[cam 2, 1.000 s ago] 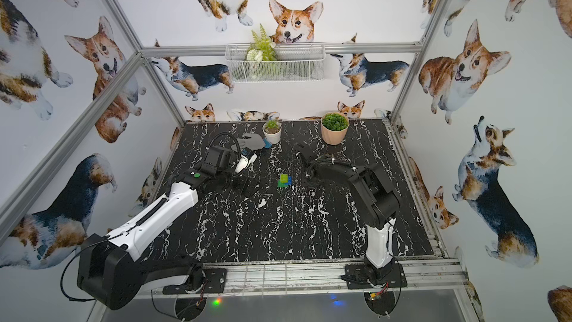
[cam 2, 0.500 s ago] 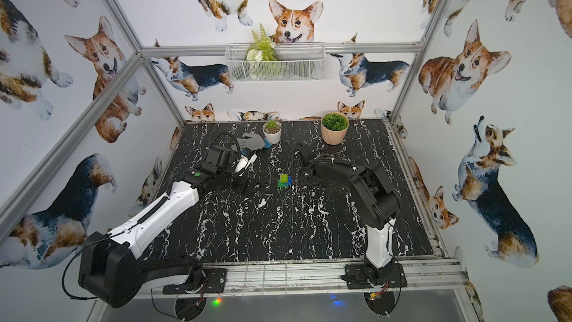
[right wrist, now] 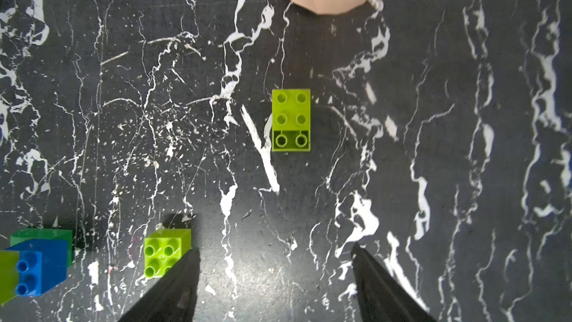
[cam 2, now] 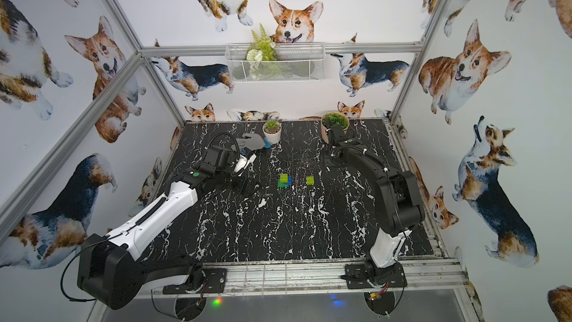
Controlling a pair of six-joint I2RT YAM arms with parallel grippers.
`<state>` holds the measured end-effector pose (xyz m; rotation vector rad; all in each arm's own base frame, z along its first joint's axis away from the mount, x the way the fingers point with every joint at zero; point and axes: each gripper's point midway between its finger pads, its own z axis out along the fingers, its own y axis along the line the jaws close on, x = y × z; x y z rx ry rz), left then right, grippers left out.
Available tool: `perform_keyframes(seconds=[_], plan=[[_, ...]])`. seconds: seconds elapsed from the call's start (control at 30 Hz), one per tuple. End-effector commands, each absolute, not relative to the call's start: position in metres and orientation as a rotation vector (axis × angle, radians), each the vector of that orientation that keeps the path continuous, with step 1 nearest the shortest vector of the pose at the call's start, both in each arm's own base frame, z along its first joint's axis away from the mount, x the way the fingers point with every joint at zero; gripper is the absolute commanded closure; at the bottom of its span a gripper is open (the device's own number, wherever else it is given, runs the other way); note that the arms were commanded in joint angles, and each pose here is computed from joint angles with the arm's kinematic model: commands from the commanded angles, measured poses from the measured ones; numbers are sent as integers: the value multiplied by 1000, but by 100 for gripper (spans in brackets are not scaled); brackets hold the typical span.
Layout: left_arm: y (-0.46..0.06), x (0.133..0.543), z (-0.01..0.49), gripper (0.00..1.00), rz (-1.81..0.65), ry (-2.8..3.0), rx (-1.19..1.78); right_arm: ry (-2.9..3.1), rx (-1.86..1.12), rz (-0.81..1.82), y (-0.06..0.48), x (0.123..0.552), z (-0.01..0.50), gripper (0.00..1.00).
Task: Assemble the letter s with lego
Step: Pick up the lego brick from the center of the board.
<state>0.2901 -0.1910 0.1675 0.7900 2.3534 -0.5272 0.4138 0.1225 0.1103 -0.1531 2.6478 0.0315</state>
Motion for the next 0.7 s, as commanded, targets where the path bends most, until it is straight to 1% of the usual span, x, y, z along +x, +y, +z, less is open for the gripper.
perform_keyframes(seconds=[0.0, 0.17, 0.37, 0.57, 0.67], plan=[[-190, 288, 169, 0, -527, 2351, 809, 2630, -345, 6, 122, 427, 105, 21], [-188, 286, 168, 0, -521, 2356, 812, 2651, -417, 6, 131, 450, 84, 24], [-185, 284, 165, 0, -509, 2369, 812, 2675, -401, -9, 135, 474, 61, 26], [-184, 283, 164, 0, -509, 2374, 812, 2710, -358, 16, 136, 484, 47, 34], [-185, 283, 163, 0, -509, 2378, 815, 2729, -335, 11, 132, 484, 40, 41]])
